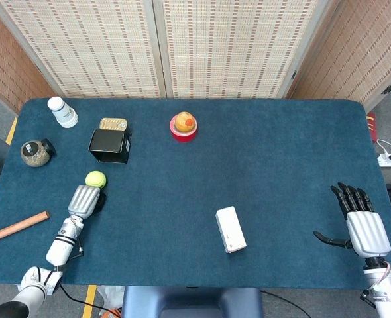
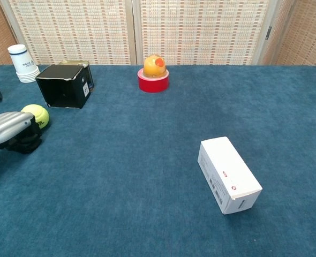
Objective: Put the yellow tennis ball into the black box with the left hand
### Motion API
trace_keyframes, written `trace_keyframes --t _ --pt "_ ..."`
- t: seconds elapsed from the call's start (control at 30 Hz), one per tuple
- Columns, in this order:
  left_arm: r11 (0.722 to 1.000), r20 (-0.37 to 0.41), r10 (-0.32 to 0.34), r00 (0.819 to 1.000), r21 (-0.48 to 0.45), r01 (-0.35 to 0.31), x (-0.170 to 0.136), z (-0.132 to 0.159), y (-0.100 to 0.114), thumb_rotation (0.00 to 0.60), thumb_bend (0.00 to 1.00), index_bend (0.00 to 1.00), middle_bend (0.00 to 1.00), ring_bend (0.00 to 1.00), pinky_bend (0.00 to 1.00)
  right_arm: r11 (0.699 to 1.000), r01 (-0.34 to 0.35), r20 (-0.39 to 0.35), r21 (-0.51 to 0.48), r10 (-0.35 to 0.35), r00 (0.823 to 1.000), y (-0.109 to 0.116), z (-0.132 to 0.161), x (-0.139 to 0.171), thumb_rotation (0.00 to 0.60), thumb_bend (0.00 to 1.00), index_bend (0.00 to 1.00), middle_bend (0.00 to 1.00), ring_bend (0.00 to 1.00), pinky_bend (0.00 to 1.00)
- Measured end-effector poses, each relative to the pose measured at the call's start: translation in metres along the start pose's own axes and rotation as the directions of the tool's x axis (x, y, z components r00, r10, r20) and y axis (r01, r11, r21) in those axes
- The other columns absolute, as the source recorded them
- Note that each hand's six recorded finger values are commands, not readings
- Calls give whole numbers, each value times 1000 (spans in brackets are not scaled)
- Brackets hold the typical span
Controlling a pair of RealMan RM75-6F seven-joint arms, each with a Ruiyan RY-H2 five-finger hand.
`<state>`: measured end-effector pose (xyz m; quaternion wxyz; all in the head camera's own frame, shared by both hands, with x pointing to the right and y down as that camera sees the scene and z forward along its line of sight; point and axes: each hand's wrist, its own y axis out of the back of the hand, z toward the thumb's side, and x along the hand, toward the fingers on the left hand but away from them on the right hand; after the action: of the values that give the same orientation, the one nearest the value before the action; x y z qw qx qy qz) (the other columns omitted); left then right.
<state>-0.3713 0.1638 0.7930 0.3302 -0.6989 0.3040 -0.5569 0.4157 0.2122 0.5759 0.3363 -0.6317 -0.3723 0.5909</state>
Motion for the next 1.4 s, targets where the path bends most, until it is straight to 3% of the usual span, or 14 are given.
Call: trace_keyframes --t 0.43,0.5,0.53,0.57,0.63,0.7,0.8,1.0,1.13,1.23,1.4 --pt "999 -55 -34 998 -20 33 17 -27 14 599 724 1000 1000 1000 1000 1000 -17 10 11 17 1000 -4 1 -5 508 0 48 0 0 0" --pt "1000 -46 -25 999 -19 24 17 -27 18 444 659 1000 996 958 942 1000 -18 11 14 18 1000 -5 2 -5 508 0 48 0 0 0" --pt "1000 -31 -22 999 -12 22 18 -26 20 302 596 990 933 820 775 1000 -18 12 15 18 1000 -5 2 -6 508 0 48 0 0 0" --pt "1000 -11 -29 1000 -4 29 18 -24 20 167 536 917 777 585 511 1000 -20 12 15 20 1000 -6 2 -6 508 0 48 0 0 0" --pt "998 27 -60 998 19 59 17 -20 18 100 452 657 380 137 89 1000 -25 13 17 24 1000 -7 3 -7 508 0 48 0 0 0" --pt "994 72 -96 993 67 91 18 -15 16 90 391 490 187 2 0 999 -33 13 20 33 999 -8 3 -8 508 0 48 0 0 0" --pt "984 117 -124 985 140 107 25 -8 19 71 339 443 103 0 0 999 -47 7 19 47 999 -10 4 -9 508 0 48 0 0 0" --pt "996 101 -48 994 81 40 45 -2 44 3 332 460 25 0 0 998 -58 9 17 57 998 -11 3 -10 509 0 48 0 0 0" --pt "998 60 -37 998 51 34 53 -8 52 1 333 272 0 0 0 998 -59 12 16 59 998 -10 2 -11 508 0 48 0 0 0" --pt "998 39 -41 998 41 40 56 -12 54 2 332 52 0 0 0 998 -61 12 17 61 998 -11 2 -11 508 0 46 0 0 0" --pt "995 -14 -86 996 40 87 57 -23 47 7 332 70 0 0 0 998 -63 8 19 63 998 -11 3 -12 508 0 44 0 0 0"
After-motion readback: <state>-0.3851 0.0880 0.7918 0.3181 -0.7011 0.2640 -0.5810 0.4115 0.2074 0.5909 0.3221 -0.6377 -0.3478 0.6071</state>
